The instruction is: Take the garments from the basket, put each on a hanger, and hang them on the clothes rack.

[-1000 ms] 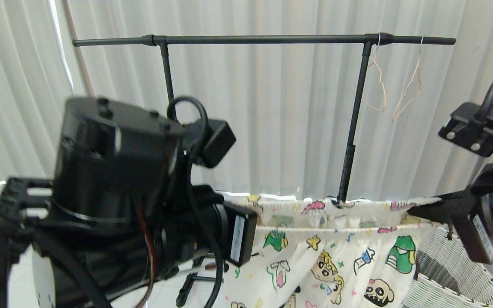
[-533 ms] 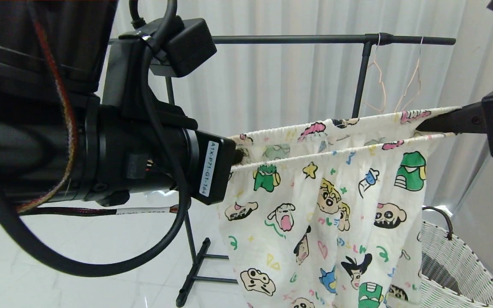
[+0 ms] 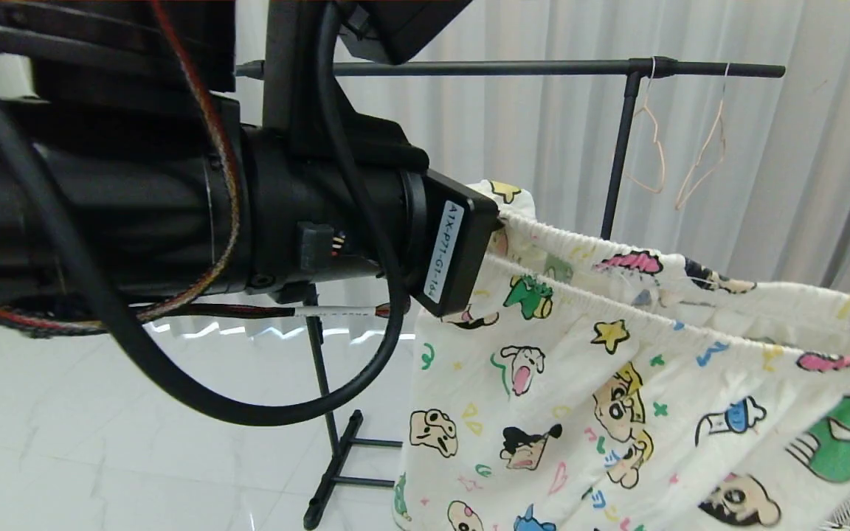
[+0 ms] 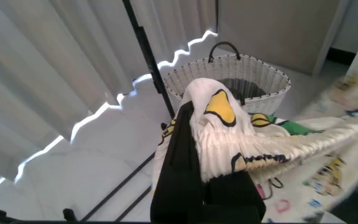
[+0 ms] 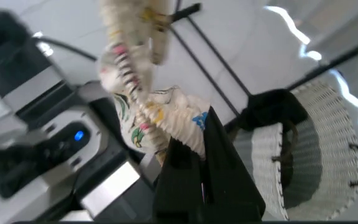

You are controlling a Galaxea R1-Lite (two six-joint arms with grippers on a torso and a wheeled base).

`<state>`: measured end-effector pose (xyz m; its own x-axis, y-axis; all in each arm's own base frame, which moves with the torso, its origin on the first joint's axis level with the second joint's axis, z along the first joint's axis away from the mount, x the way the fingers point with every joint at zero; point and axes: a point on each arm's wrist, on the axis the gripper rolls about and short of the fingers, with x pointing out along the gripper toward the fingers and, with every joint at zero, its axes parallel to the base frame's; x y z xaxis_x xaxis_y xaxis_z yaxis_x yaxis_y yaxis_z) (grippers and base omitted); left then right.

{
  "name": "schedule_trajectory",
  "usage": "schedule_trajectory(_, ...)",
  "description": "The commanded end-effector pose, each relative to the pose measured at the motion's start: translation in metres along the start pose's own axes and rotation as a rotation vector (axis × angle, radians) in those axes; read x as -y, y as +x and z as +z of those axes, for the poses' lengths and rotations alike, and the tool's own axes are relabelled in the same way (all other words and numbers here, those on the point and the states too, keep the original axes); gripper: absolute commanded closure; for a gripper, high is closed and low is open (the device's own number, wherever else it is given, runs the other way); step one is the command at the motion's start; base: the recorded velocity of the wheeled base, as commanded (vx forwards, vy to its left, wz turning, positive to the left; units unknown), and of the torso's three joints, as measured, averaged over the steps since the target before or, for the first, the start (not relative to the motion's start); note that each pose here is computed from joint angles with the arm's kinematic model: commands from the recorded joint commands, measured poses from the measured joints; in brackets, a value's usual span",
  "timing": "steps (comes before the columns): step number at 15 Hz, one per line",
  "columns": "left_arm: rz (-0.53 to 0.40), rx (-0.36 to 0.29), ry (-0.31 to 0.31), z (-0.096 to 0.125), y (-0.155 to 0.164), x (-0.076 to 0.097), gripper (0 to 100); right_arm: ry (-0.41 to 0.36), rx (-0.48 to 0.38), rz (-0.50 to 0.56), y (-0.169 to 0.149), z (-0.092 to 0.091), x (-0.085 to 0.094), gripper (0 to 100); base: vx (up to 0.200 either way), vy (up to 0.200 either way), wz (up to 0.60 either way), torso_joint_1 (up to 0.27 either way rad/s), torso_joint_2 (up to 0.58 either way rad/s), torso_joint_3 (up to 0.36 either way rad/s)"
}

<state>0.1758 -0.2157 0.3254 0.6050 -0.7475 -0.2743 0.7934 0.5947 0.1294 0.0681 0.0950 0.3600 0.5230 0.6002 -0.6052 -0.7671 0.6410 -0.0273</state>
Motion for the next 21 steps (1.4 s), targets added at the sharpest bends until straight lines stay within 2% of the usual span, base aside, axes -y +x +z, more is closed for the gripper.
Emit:
schedule_trajectory(1,-0.014,-0.024,0.006,-0.005,0.01,0.0,100,-0.072,0.015,0.103,-0.013,-0.008,-0.012,100,0.0,0.0,0.0,0.0,0.0,0.0)
schedule_trajectory(3,-0.006,-0.044,0.006,-0.008,0.01,-0.001,100,-0.081,0.006,0.108,-0.01,-0.006,-0.013,100,0.0,0.0,0.0,0.0,0.0,0.0)
schedule_trajectory(5,-0.006,-0.106,0.004,-0.012,0.005,-0.002,100,-0.08,0.003,0.105,-0.009,-0.006,-0.013,100,0.0,0.0,0.0,0.0,0.0,0.0)
schedule_trajectory(6,-0.017,-0.172,0.0,-0.013,-0.009,-0.001,100,-0.076,0.003,0.097,-0.009,-0.006,-0.013,100,0.0,0.0,0.0,0.0,0.0,0.0)
schedule_trajectory(8,-0.043,-0.35,-0.03,-0.013,-0.035,0.0,100,-0.026,0.021,0.032,0.004,0.001,-0.006,100,0.0,0.0,0.0,0.0,0.0,0.0)
schedule_trajectory(9,-0.044,-0.416,-0.091,-0.009,-0.046,0.0,100,0.006,0.06,0.001,0.012,0.01,-0.001,100,0.0,0.0,0.0,0.0,0.0,0.0)
schedule_trajectory(10,-0.048,-0.463,-0.179,-0.003,-0.055,0.001,100,0.028,0.101,-0.027,0.026,0.022,0.003,100,0.0,0.0,0.0,0.0,0.0,0.0)
schedule_trajectory(11,-0.059,-0.482,-0.217,-0.001,-0.058,0.002,100,0.037,0.117,-0.038,0.031,0.027,0.005,100,0.0,0.0,0.0,0.0,0.0,0.0)
schedule_trajectory(12,-0.103,-0.525,-0.334,0.005,-0.07,0.007,100,0.054,0.16,-0.058,0.05,0.044,0.009,100,0.0,0.0,0.0,0.0,0.0,0.0)
schedule_trajectory(13,-0.124,-0.532,-0.388,0.007,-0.071,0.011,100,0.056,0.167,-0.061,0.057,0.05,0.01,100,0.0,0.0,0.0,0.0,0.0,0.0)
schedule_trajectory(14,-0.136,-0.539,-0.473,0.009,-0.073,0.018,100,0.056,0.173,-0.053,0.069,0.06,0.009,100,0.0,0.0,0.0,0.0,0.0,0.0)
schedule_trajectory(15,-0.149,-0.544,-0.504,0.01,-0.075,0.024,100,0.054,0.176,-0.035,0.074,0.066,0.009,100,0.0,0.0,0.0,0.0,0.0,0.0)
schedule_trajectory(18,-0.167,-0.541,-0.501,0.011,-0.079,0.031,100,0.053,0.172,-0.025,0.083,0.072,0.009,100,0.0,0.0,0.0,0.0,0.0,0.0)
schedule_trajectory(21,-0.122,-0.538,-0.481,0.01,-0.078,0.03,100,0.062,0.178,-0.042,0.073,0.067,0.011,100,0.0,0.0,0.0,0.0,0.0,0.0)
